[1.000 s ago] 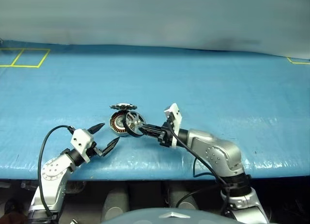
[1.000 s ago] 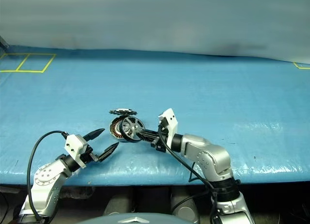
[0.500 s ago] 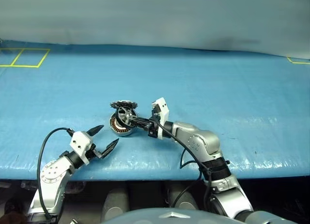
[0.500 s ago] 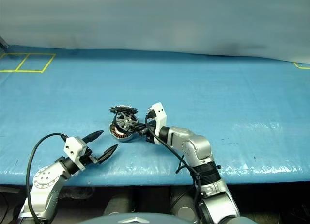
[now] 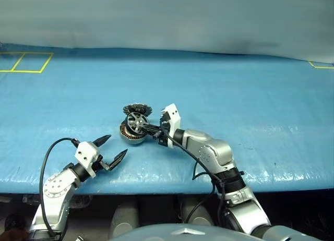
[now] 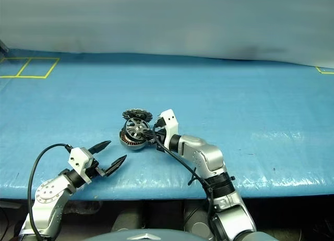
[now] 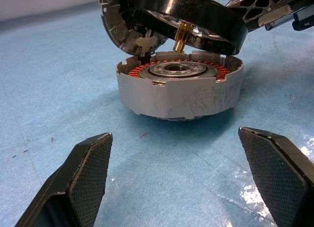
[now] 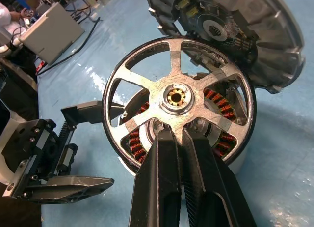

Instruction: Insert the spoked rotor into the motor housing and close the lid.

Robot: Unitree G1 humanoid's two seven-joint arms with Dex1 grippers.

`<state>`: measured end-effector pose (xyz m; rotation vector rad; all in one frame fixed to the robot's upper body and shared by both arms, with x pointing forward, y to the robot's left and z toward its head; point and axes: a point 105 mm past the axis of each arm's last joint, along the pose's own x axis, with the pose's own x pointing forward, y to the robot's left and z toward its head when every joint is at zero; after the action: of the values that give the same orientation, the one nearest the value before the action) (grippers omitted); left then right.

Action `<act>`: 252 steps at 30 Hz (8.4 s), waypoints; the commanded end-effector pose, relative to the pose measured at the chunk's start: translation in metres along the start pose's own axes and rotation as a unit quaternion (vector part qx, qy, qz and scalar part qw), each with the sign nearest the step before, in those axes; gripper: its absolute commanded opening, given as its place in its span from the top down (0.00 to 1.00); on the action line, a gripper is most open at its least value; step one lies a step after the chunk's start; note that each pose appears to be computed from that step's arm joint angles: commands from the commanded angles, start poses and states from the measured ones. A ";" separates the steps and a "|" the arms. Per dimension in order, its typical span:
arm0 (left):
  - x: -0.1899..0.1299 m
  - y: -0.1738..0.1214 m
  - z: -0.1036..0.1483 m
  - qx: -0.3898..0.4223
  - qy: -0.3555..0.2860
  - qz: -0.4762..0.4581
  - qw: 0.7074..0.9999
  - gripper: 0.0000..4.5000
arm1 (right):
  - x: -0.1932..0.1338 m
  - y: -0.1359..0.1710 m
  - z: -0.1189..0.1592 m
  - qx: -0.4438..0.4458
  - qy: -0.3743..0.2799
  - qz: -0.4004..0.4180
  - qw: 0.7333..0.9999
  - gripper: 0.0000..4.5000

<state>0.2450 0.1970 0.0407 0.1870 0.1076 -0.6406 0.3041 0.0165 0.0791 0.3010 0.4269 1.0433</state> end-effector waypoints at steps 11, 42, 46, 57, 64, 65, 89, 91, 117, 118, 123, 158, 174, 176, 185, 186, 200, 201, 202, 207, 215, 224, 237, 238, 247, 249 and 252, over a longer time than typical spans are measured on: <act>-0.002 0.004 0.008 0.021 -0.014 0.009 1.000 0.00 | 0.006 0.011 -0.005 -0.024 0.010 0.018 0.999 1.00; -0.003 0.004 0.007 0.018 -0.011 0.010 1.000 0.00 | -0.002 0.030 0.015 -0.123 -0.034 0.057 0.990 0.60; -0.002 0.004 0.007 0.018 -0.012 0.009 1.000 0.00 | -0.003 0.034 0.018 -0.127 -0.043 0.063 0.989 0.60; -0.002 0.003 0.008 0.016 -0.014 0.005 1.000 0.00 | -0.015 0.006 0.013 -0.128 -0.030 0.001 0.991 0.60; -0.001 0.004 0.007 0.016 -0.014 0.004 1.000 0.00 | -0.009 0.007 0.012 -0.127 -0.030 0.007 0.991 0.95; 0.000 0.004 0.008 0.017 -0.015 0.005 1.000 0.00 | -0.007 0.008 0.012 -0.128 -0.030 0.009 0.991 1.00; -0.004 0.003 0.007 0.018 -0.017 0.020 1.000 0.00 | 0.026 -0.016 -0.047 -0.167 0.118 -0.045 0.978 1.00; -0.004 0.003 0.007 0.018 -0.017 0.019 1.000 0.00 | 0.024 -0.013 -0.046 -0.182 0.114 -0.038 0.976 1.00; 0.003 0.001 0.007 0.009 -0.021 -0.005 1.000 0.00 | -0.040 -0.067 0.038 -0.134 -0.073 -0.152 0.977 1.00; 0.003 0.000 0.008 0.009 -0.025 -0.005 1.000 0.00 | -0.033 -0.064 0.044 -0.135 -0.078 -0.138 0.978 1.00; -0.003 -0.002 0.014 0.003 -0.039 -0.004 0.999 0.00 | 0.004 -0.028 0.065 -0.160 -0.088 -0.042 0.982 1.00; -0.008 0.001 0.014 0.007 -0.033 0.010 0.999 0.00 | 0.013 0.031 0.003 -0.163 -0.028 0.084 0.983 0.96; -0.006 0.001 0.015 0.009 -0.033 0.012 0.999 0.00 | 0.029 0.021 0.026 -0.183 -0.067 0.054 0.979 0.01; -0.006 0.001 0.015 0.009 -0.033 0.013 0.999 0.00 | 0.034 0.020 0.026 -0.184 -0.066 0.053 0.979 0.01; -0.010 0.002 0.013 0.009 -0.029 0.021 0.999 0.00 | 0.040 0.019 0.000 -0.200 -0.024 0.059 0.978 0.01; -0.010 0.002 0.013 0.009 -0.029 0.021 0.999 0.00 | 0.040 0.019 -0.001 -0.199 -0.023 0.059 0.978 0.01; -0.009 0.002 0.012 0.010 -0.027 0.022 0.999 0.00 | 0.036 0.010 -0.004 -0.268 -0.005 0.036 0.963 0.33; -0.009 0.002 0.012 0.010 -0.027 0.022 0.999 0.00 | 0.035 0.012 -0.002 -0.268 -0.009 0.040 0.963 0.33; -0.009 0.002 0.012 0.010 -0.027 0.021 0.999 0.00 | 0.034 0.013 0.001 -0.268 -0.012 0.042 0.963 0.33; -0.009 0.002 0.012 0.010 -0.026 0.019 0.999 0.00 | 0.030 0.018 0.012 -0.275 -0.017 0.051 0.960 0.33; -0.009 0.002 0.011 0.009 -0.026 0.018 0.999 0.00 | 0.030 0.023 0.009 -0.264 0.006 0.067 0.962 0.33; -0.009 0.001 0.011 0.008 -0.026 0.018 0.999 0.00 | 0.032 0.014 -0.003 -0.281 0.038 0.053 0.958 0.33; -0.008 0.000 0.016 -0.012 -0.042 0.023 0.999 0.00 | 0.031 -0.011 -0.030 -0.280 0.104 0.012 0.954 0.33; -0.008 0.001 0.018 -0.013 -0.045 0.026 0.999 0.00 | 0.030 -0.013 -0.033 -0.277 0.113 0.009 0.954 0.33; 0.002 0.008 0.035 -0.063 -0.083 0.029 0.994 0.09 | 0.027 -0.019 -0.045 -0.277 0.134 -0.006 0.952 0.33; 0.005 0.006 0.033 -0.071 -0.073 0.013 0.995 0.21 | 0.027 -0.019 -0.044 -0.276 0.130 -0.009 0.952 0.33; 0.010 0.004 0.031 -0.069 -0.064 0.001 0.996 0.44 | 0.027 -0.019 -0.044 -0.276 0.128 -0.012 0.953 0.33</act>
<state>0.2553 0.1905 0.0633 -0.0002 0.0489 -0.6184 0.3119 0.0485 0.0627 -0.2973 0.2083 1.1877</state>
